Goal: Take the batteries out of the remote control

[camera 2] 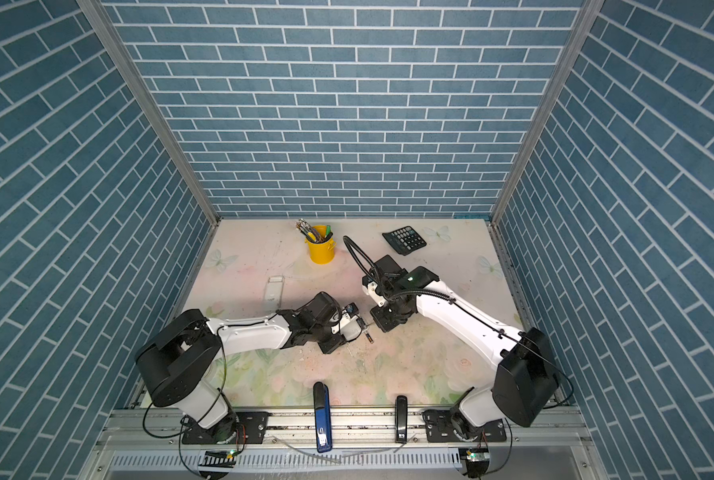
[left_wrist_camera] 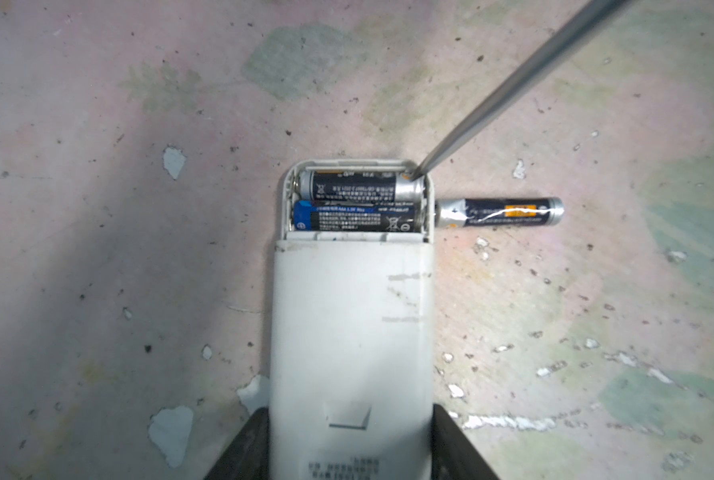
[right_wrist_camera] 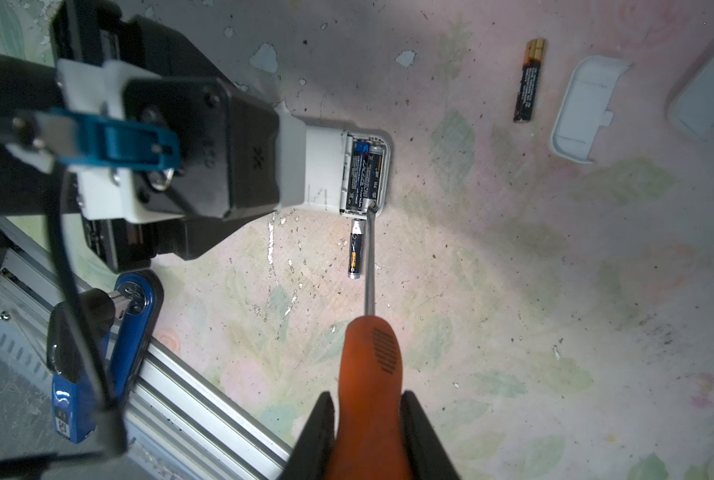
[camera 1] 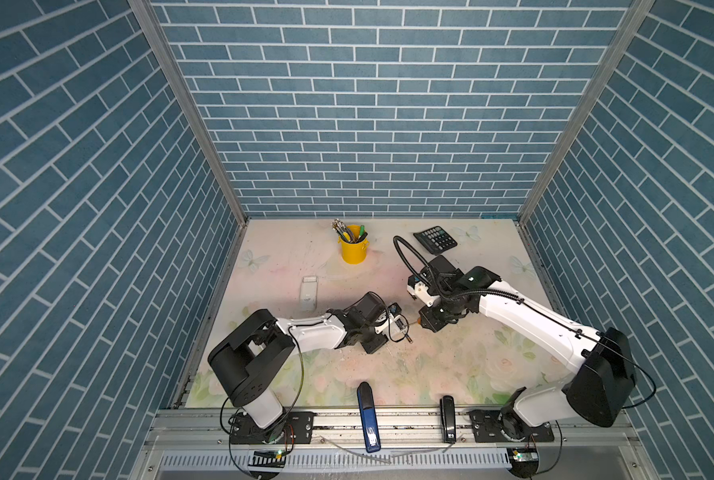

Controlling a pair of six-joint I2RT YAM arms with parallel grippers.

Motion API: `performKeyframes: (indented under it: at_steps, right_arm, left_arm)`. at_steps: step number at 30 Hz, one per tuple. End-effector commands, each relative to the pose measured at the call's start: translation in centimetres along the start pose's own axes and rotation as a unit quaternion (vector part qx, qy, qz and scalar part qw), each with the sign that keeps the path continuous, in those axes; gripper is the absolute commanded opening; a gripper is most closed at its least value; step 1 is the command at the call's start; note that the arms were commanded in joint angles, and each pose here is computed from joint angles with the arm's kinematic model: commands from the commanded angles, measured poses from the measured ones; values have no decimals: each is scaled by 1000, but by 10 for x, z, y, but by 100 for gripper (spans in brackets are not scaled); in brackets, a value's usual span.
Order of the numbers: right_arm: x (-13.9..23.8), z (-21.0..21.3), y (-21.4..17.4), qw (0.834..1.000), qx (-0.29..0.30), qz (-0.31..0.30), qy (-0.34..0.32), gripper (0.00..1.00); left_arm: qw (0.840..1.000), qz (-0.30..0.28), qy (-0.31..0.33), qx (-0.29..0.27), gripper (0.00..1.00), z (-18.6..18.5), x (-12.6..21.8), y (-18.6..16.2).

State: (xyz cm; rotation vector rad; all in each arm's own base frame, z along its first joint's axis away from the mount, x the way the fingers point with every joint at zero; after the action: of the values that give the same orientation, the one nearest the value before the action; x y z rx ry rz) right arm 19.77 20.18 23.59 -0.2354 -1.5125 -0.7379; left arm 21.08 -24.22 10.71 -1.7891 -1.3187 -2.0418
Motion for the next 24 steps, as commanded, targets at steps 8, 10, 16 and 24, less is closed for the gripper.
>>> performKeyframes:
  at_steps: [8, 10, 16, 24]
  right_arm:
    - [-8, 6, -11, 999, 32, 29, 25, 0]
    - [-8, 7, -12, 999, 35, 32, 27, 0]
    - [-7, 9, -13, 998, 39, 33, 27, 0]
    - [-3, 11, -15, 998, 42, 41, 23, 0]
  left_arm:
    - [1000, 9, 0, -15, 41, -3, 1, -4]
    - [1000, 12, 3, -20, 41, -2, 0, -4]
    - [999, 14, 9, -28, 40, -1, -1, -2]
    - [999, 15, 18, -32, 39, 0, -2, -1]
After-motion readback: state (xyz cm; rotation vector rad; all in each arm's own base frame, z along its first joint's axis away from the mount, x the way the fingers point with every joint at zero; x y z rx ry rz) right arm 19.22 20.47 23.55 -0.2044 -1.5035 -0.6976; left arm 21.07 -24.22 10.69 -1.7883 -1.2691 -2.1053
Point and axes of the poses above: each gripper's point midway between its finger pads, its own x axis back along the fingers, its own z axis along the line the jaws close on, y = z × x, the point moved 10 cm from there along x, back along the fingers, and after that the axes turned 12 degrees about x, right-handed, at the moved point
